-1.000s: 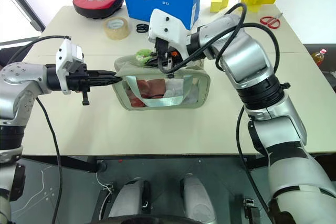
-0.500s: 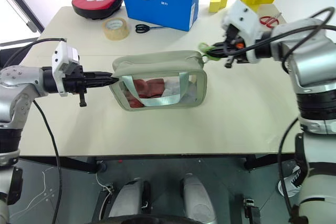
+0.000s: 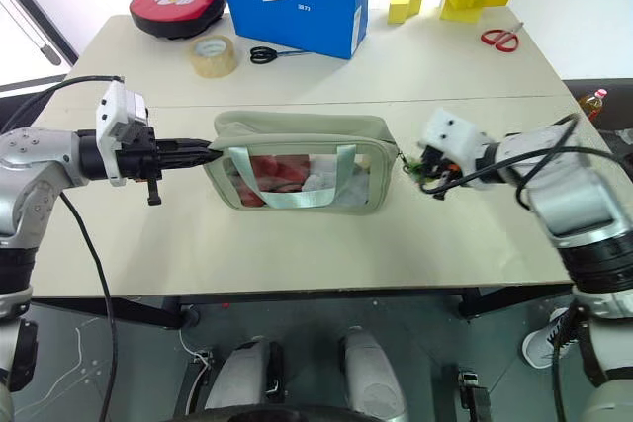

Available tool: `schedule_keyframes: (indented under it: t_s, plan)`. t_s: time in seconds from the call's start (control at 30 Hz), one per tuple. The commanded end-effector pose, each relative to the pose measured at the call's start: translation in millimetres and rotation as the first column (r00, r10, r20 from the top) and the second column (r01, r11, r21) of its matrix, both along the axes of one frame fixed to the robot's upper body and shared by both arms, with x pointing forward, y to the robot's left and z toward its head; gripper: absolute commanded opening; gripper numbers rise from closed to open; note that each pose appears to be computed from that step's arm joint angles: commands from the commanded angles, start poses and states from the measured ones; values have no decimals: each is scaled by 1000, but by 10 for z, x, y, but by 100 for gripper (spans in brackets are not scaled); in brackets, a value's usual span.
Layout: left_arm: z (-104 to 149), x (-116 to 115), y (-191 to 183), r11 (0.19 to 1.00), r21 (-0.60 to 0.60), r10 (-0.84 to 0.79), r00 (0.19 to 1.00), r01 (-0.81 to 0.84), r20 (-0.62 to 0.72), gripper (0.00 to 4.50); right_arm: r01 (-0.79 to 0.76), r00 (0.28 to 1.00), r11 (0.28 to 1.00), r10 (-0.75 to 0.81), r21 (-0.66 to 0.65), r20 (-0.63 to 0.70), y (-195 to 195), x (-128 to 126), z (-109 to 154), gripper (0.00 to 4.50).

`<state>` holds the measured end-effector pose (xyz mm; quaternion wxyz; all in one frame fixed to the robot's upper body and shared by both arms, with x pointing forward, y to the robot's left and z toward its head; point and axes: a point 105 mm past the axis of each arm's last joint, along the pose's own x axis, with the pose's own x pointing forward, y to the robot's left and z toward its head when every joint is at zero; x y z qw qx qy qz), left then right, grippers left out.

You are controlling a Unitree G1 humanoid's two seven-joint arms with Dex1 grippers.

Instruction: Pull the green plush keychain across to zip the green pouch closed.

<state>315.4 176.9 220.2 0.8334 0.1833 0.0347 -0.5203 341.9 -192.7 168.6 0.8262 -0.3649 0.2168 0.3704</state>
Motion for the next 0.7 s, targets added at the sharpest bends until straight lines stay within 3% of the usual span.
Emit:
schedule_keyframes:
  t_s: [0.03,0.2,0.3,0.5,0.53,0.57,0.7]
  plan:
    - [34,-8,109,999,3,54,999,-54,1,0,26,999,999,-24,-45,33,-17,51,-23,7]
    - [37,-36,110,998,0,61,998,-61,1,0,24,999,1000,-24,-7,29,28,74,33,7]
    - [37,-48,89,999,0,54,999,-54,5,0,42,999,998,-42,57,9,25,72,130,111]
    - [52,-60,62,1000,8,30,1000,-30,-8,0,-40,999,988,37,147,22,30,-98,366,411]
    - [47,-80,53,1000,6,15,999,-15,-30,77,-63,998,985,59,159,26,13,-147,387,417]
    - [53,-99,45,1000,6,1,999,0,-39,106,-80,997,980,76,180,28,-1,-190,408,417]
    - [159,-136,45,1000,-6,-27,999,26,-25,313,-76,997,975,70,209,40,-110,-236,415,417]
